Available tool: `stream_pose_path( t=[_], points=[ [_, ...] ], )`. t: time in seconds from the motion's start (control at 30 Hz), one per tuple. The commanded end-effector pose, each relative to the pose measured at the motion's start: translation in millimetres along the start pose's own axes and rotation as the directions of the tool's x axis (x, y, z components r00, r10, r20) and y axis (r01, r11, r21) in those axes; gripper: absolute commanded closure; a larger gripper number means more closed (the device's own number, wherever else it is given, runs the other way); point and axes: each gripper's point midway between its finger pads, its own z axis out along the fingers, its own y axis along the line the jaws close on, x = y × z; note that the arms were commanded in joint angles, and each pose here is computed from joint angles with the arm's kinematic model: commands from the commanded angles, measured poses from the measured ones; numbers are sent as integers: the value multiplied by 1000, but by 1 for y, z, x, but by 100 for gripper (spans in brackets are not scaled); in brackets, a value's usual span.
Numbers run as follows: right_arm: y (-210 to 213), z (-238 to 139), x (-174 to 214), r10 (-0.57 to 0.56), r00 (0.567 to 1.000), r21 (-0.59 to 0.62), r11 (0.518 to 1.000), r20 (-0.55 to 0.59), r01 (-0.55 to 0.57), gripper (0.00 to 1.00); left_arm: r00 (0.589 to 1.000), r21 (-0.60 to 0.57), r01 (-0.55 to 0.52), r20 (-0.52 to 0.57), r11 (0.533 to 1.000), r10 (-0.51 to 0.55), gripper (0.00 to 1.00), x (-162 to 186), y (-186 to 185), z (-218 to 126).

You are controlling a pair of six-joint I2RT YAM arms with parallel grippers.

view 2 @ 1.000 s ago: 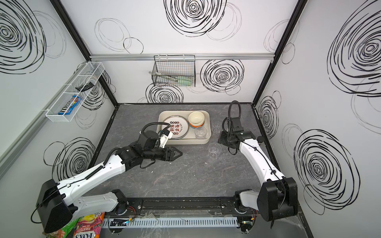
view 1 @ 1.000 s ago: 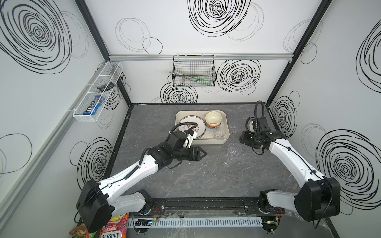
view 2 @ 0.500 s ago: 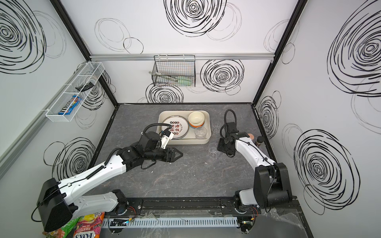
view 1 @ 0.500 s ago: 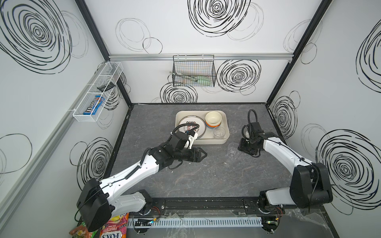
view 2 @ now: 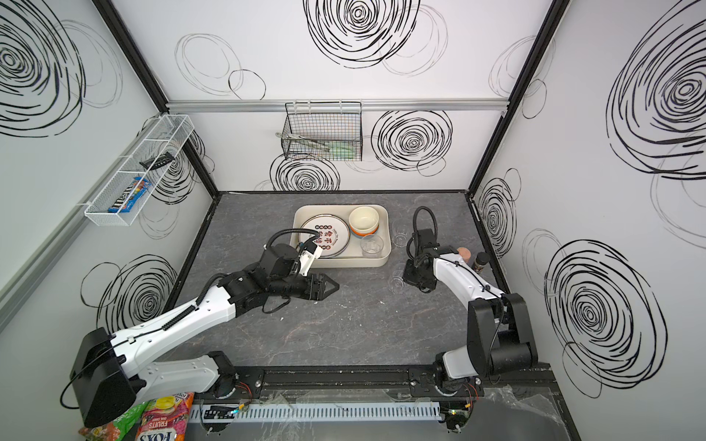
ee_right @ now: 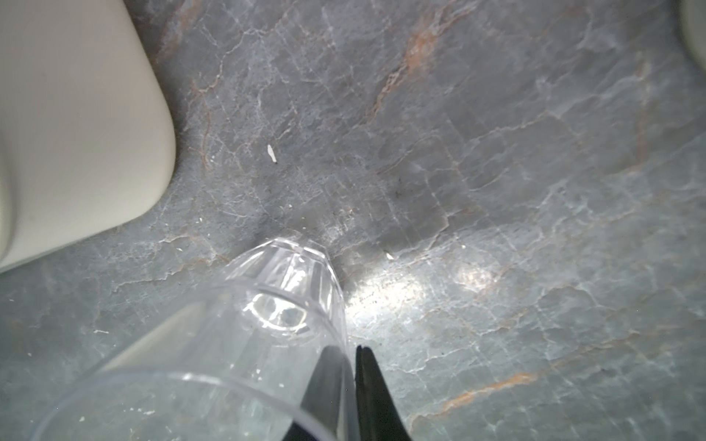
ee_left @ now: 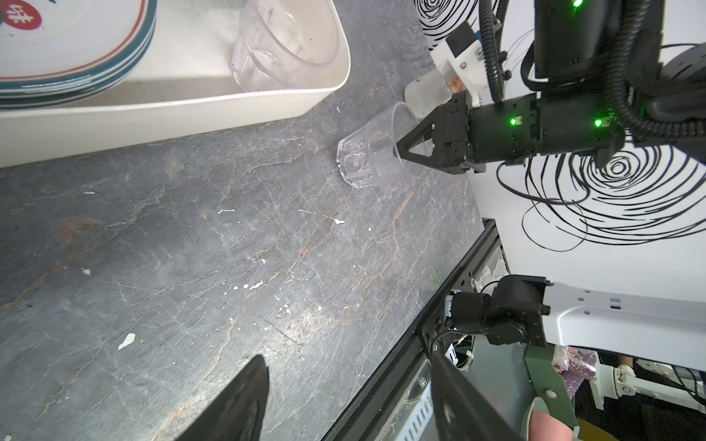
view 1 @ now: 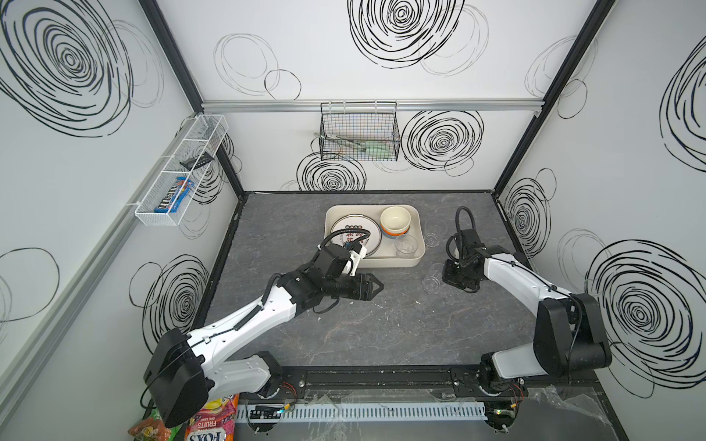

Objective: Place the mixed dishes into the plastic bin
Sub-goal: 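Move the right gripper to the second clear cup on the table, then close the right gripper on the second clear cup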

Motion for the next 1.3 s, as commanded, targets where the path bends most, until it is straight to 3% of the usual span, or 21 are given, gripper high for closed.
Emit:
stream_pose_path(
  t=[0.0,0.2,0.63,1.27],
  points=[
    [-8,-3,5,-17,1000,49,999,-2,17,93,999,-2,-23,34,1000,23,30,-10,-4,0],
    [-4,-17,5,-53,998,66,996,16,51,99,999,-12,-6,52,1000,7,30,-12,3,-4],
    [28,-66,-10,-150,985,49,988,81,146,99,990,-41,75,120,996,-69,29,-20,30,-19],
    [91,-106,-76,-241,956,-1,970,168,245,99,948,-38,225,239,974,-210,28,-25,76,-56]
  ],
)
